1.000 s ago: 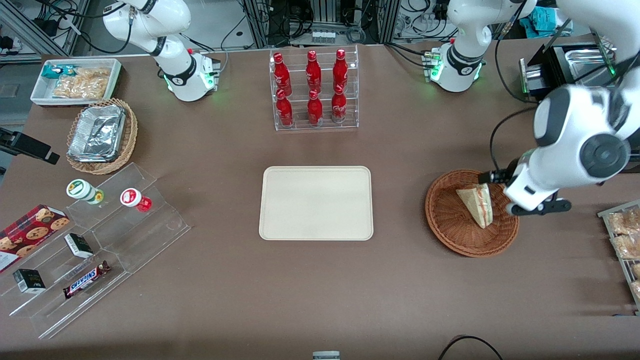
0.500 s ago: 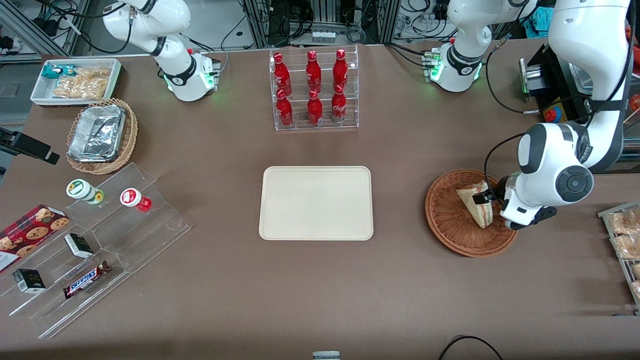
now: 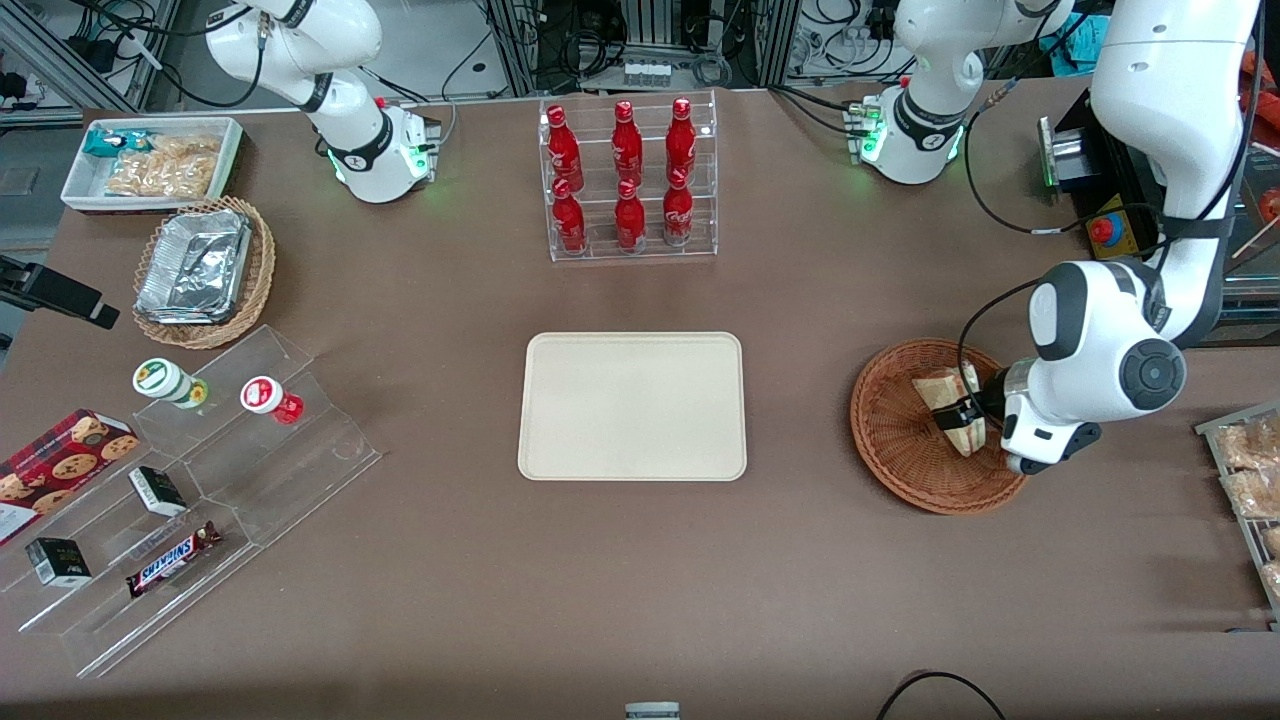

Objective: Place sandwich from basket to tray
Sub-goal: 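Close the left gripper on the wrapped sandwich and lift it, then carry the sandwich with the left gripper over the beige tray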

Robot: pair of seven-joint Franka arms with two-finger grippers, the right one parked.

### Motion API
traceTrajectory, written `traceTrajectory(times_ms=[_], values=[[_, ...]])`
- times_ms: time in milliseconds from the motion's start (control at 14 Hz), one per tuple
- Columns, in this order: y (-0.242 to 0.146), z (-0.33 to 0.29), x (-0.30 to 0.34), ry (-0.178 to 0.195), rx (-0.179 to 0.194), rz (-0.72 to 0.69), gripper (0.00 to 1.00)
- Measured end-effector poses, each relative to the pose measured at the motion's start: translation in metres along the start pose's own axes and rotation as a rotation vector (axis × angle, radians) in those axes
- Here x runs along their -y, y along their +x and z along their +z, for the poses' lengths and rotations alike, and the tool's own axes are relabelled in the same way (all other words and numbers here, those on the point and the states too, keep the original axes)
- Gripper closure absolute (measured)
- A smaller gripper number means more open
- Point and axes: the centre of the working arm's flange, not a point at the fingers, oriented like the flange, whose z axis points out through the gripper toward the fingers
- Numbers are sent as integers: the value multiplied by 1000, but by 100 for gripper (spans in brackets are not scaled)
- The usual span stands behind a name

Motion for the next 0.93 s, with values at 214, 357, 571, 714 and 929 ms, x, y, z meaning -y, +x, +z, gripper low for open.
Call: traceTrajectory(times_ms=[214,357,571,714,929], values=[[6,25,2,23,4,12,0],[8,31,3,32,9,16,0],[8,33,3,34,9,18,7],[7,42,3,32,7,18,12],[7,43,3,29,-3,21,47]])
